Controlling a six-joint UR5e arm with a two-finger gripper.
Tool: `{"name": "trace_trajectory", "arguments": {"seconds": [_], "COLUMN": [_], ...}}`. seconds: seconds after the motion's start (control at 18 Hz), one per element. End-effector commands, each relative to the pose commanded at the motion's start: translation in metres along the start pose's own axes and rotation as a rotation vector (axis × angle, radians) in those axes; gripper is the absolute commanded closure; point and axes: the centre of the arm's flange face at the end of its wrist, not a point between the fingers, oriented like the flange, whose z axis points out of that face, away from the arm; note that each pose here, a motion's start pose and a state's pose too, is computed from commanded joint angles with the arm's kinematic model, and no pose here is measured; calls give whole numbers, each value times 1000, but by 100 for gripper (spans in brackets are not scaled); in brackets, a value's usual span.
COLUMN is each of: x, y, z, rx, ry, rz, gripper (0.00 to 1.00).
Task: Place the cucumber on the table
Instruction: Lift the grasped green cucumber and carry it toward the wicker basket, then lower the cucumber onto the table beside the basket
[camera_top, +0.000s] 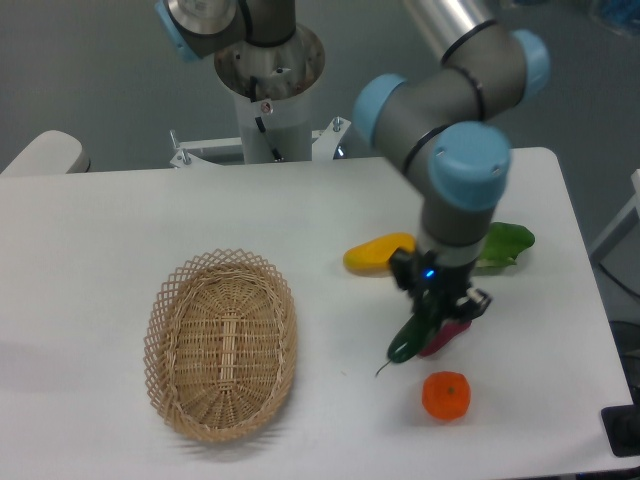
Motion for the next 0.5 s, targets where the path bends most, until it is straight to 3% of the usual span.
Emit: {"name": "trace_trajectory", "arguments": {"seconds": [0.22, 0.5], "x": [20, 24], "y": [-26, -33], "z": [42, 85], "rx": [23, 7], "ry": [30, 32], "rz": [-92, -79], "gripper": [82, 82]}}
